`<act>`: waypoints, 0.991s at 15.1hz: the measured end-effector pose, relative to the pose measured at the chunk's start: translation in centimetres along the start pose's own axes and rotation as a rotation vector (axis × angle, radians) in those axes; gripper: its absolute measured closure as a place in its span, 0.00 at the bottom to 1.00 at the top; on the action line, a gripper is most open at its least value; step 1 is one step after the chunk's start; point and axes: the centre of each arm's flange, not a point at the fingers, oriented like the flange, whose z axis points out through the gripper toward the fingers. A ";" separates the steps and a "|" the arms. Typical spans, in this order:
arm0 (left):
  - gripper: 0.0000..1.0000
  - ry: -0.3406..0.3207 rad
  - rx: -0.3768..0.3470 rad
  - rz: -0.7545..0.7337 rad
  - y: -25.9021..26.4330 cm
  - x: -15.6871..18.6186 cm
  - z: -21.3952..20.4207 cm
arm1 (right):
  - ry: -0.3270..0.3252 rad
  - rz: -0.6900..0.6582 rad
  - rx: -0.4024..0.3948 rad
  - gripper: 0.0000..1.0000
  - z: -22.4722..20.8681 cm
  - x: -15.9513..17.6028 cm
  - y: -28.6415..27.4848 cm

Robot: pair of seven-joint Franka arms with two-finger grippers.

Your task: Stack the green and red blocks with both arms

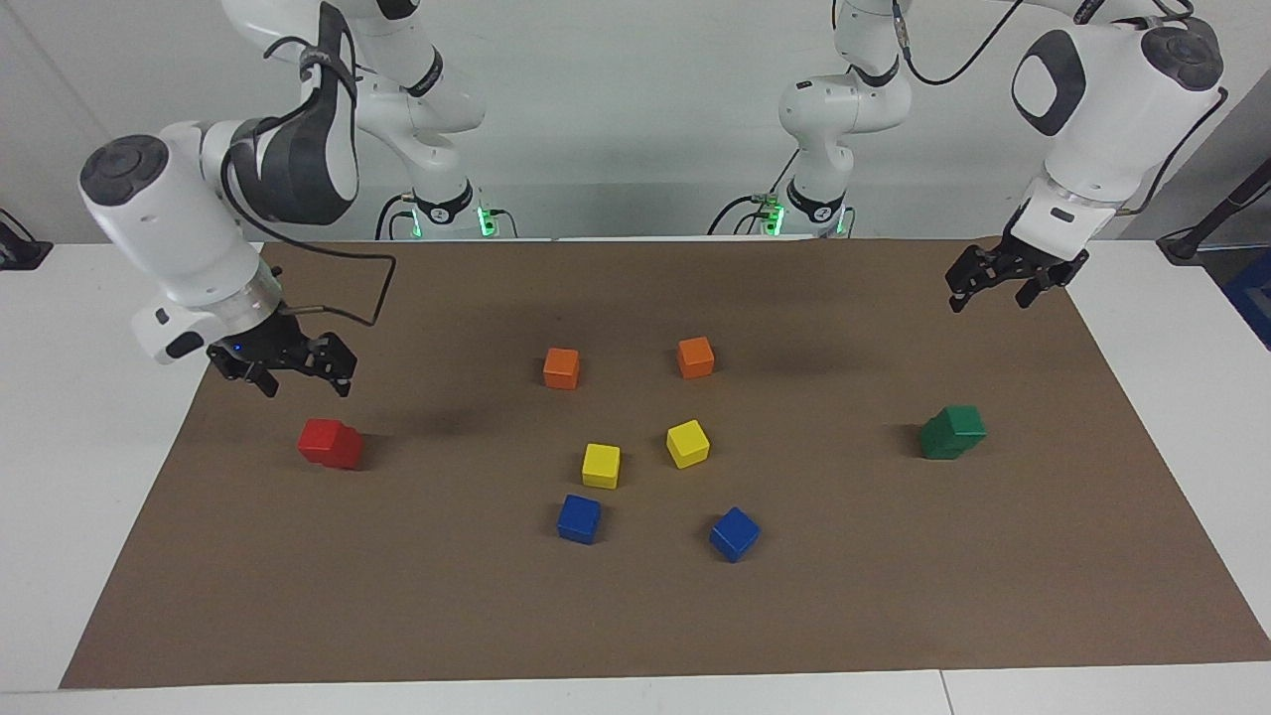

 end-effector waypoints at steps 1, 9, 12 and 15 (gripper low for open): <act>0.00 0.000 0.000 -0.001 0.0 0.0 0.0 | 0.000 -0.007 0.003 0.00 -1.8 -1.0 -0.4; 0.00 0.004 0.000 0.003 0.4 -0.1 -0.7 | -0.067 -0.016 0.003 0.00 -8.2 -6.4 -0.4; 0.00 0.007 0.000 0.007 0.6 -0.2 -2.0 | -0.089 -0.058 -0.028 0.00 -7.9 -6.6 0.1; 0.00 0.014 0.001 0.011 0.9 -0.5 -4.2 | -0.115 -0.072 -0.030 0.00 -7.8 -7.0 0.3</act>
